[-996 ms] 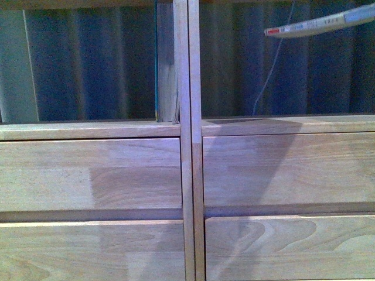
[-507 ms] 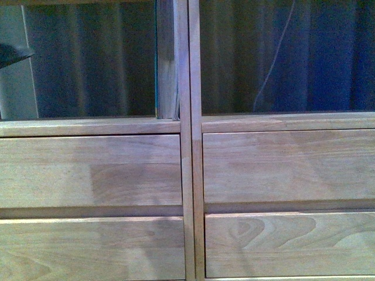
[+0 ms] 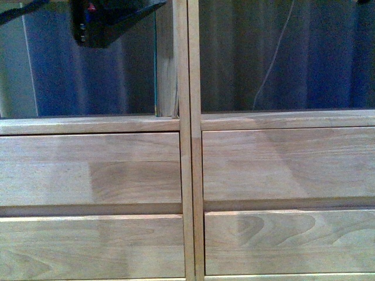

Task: Organize books on shelf

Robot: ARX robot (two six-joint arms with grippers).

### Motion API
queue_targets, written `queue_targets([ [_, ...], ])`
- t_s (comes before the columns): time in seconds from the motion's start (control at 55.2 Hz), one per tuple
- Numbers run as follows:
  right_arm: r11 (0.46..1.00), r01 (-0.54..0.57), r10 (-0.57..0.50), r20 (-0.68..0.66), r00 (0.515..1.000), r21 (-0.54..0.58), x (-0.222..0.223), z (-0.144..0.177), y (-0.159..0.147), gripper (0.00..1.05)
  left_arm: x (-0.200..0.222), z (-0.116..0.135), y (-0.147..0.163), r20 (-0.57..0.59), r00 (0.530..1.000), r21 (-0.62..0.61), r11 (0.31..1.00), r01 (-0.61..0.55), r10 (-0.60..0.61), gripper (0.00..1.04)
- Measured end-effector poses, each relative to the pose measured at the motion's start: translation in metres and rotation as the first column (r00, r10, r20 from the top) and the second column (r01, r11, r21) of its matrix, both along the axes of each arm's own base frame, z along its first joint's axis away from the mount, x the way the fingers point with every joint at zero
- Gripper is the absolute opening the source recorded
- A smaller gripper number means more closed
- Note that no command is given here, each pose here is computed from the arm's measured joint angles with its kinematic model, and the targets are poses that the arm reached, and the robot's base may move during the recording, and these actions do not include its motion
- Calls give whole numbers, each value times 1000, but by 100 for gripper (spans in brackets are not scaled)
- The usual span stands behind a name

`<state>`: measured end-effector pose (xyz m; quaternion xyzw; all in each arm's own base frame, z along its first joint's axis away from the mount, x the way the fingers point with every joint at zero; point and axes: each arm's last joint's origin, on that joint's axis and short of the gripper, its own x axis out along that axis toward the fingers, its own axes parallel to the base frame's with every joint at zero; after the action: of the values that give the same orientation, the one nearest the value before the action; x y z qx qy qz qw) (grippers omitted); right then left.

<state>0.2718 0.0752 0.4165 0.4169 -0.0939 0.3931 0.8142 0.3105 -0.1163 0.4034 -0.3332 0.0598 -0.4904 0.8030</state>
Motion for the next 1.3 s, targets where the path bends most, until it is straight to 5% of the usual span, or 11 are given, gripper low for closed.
queue_targets([
  [0.145,998,-59,60,10,998,-28,-9,-4,9,7,0,4,-19,7,1000,-23,1000,16,-16,96],
  [0.67,995,-101,101,-8,995,28,-15,-11,-5,7,-26,15,-34,135,989,-60,996,60,-51,17],
  [0.761,994,-108,108,-16,994,36,-15,-11,-5,21,-33,17,-30,165,985,-65,995,70,-58,7],
  [1.032,998,-52,53,-35,998,25,-17,-17,-23,59,-43,23,-9,223,975,-62,998,22,-8,7],
  [1.159,1000,-2,1,-57,998,-15,-22,-25,-42,77,-44,25,11,261,960,-44,994,-95,104,7],
  [1.304,992,90,-96,-70,993,-84,-35,-36,-76,99,-40,25,40,365,886,3,952,-307,285,7],
])
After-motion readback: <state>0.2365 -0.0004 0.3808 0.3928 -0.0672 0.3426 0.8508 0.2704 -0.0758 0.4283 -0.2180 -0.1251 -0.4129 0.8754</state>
